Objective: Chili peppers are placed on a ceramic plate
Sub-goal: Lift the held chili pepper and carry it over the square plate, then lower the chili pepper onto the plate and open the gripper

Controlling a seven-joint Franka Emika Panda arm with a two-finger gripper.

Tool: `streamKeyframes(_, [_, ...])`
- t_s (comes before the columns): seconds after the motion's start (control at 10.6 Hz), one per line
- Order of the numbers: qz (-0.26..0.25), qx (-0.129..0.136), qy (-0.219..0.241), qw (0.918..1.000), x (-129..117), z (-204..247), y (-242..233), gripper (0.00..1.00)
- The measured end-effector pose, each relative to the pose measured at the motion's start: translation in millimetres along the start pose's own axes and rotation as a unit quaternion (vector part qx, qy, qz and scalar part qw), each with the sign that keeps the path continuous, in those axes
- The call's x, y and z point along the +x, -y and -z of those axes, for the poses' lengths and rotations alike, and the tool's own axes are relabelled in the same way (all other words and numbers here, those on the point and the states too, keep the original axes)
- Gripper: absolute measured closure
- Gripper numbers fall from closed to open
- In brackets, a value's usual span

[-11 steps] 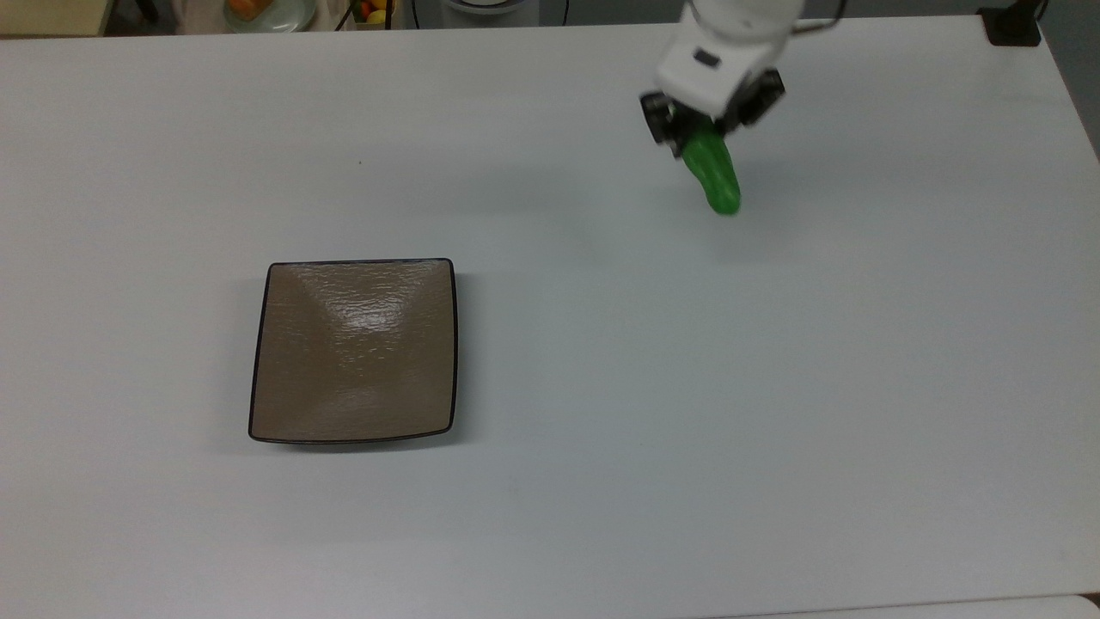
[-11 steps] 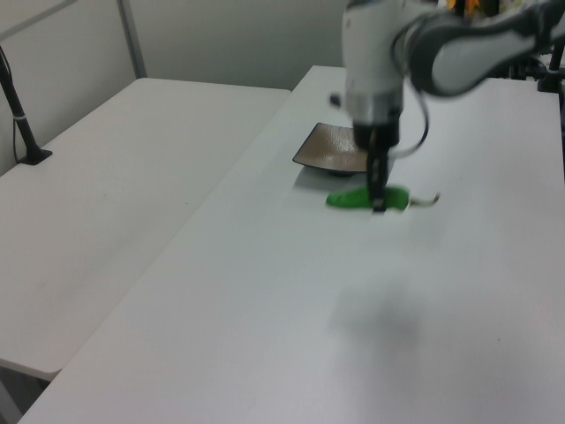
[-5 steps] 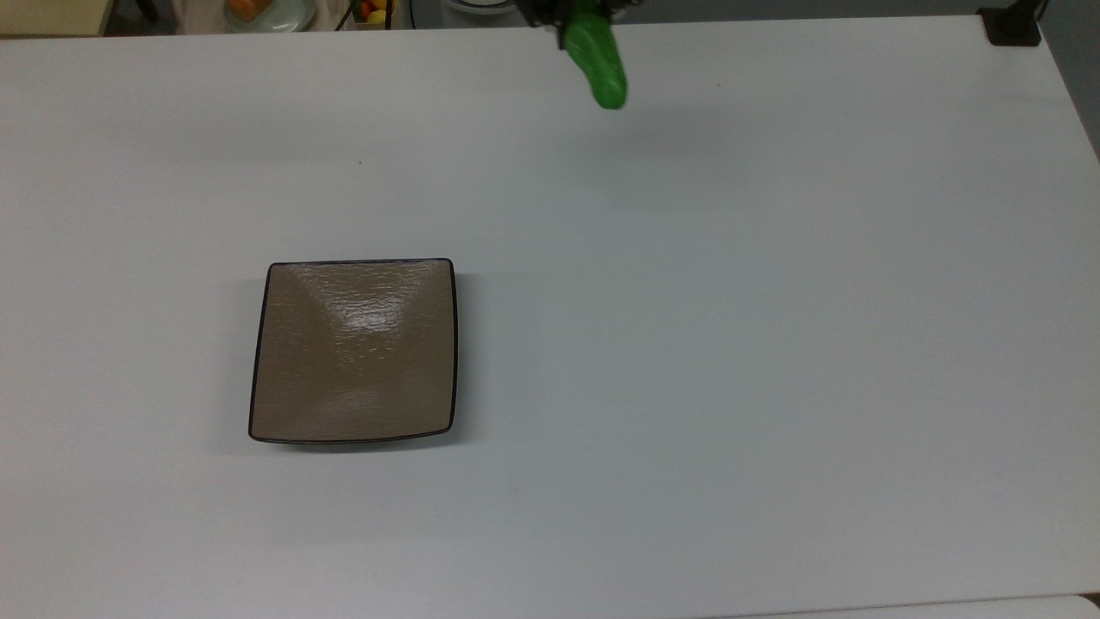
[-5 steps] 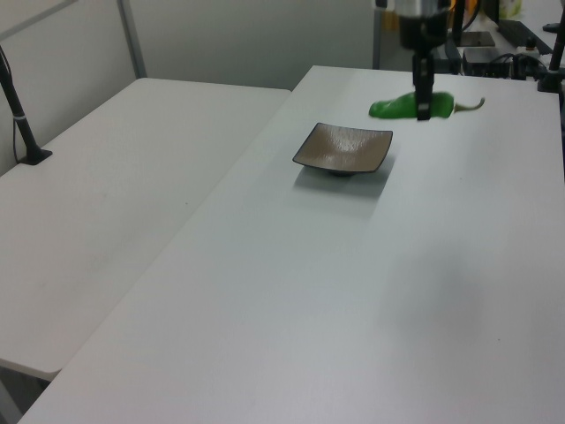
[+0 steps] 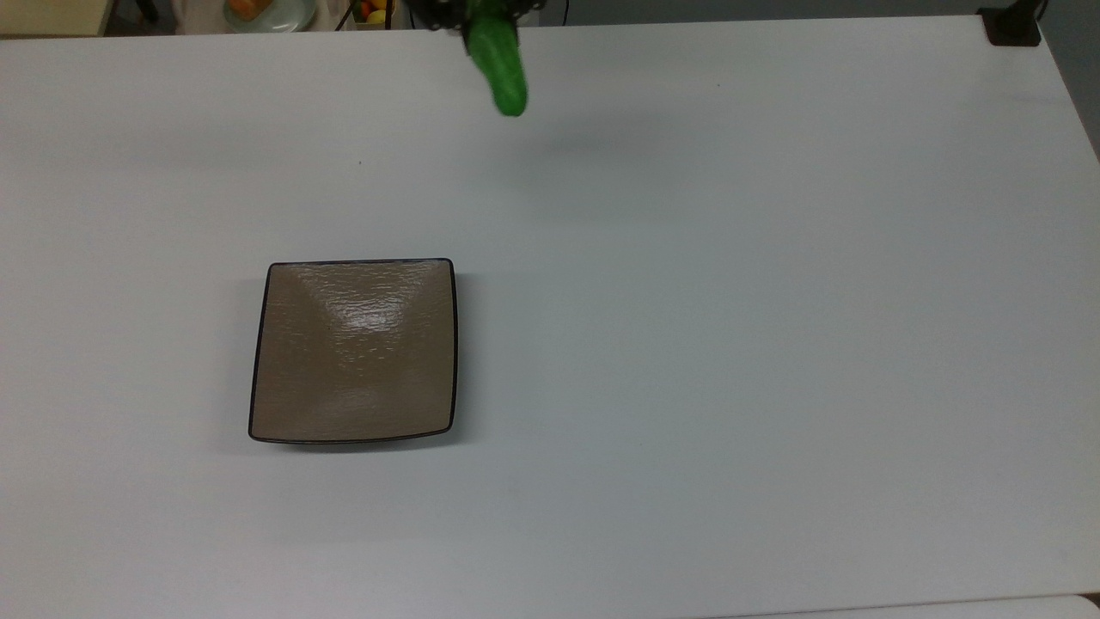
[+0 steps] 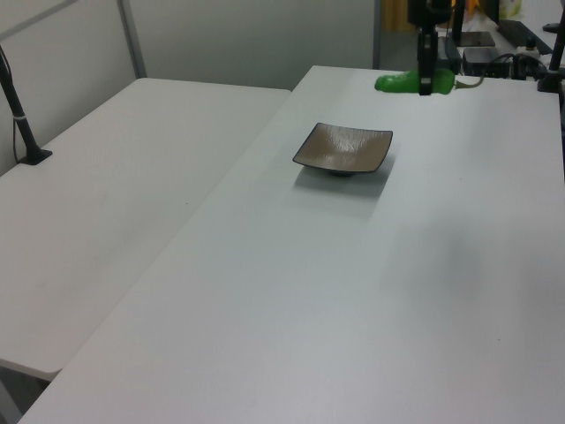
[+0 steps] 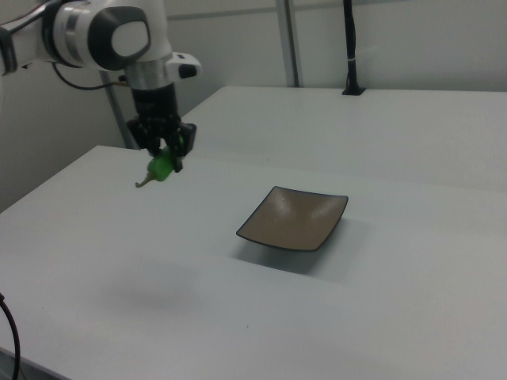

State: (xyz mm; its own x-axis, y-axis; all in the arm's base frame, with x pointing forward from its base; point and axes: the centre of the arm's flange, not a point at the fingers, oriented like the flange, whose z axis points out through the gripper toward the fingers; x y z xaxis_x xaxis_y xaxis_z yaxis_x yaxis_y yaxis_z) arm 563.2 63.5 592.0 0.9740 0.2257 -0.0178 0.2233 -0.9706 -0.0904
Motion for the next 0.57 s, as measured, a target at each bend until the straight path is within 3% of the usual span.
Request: streamKeyframes(0.57, [-0.053, 0.001, -0.104, 0.9932, 51.4, -53.1, -127.3, 0.6])
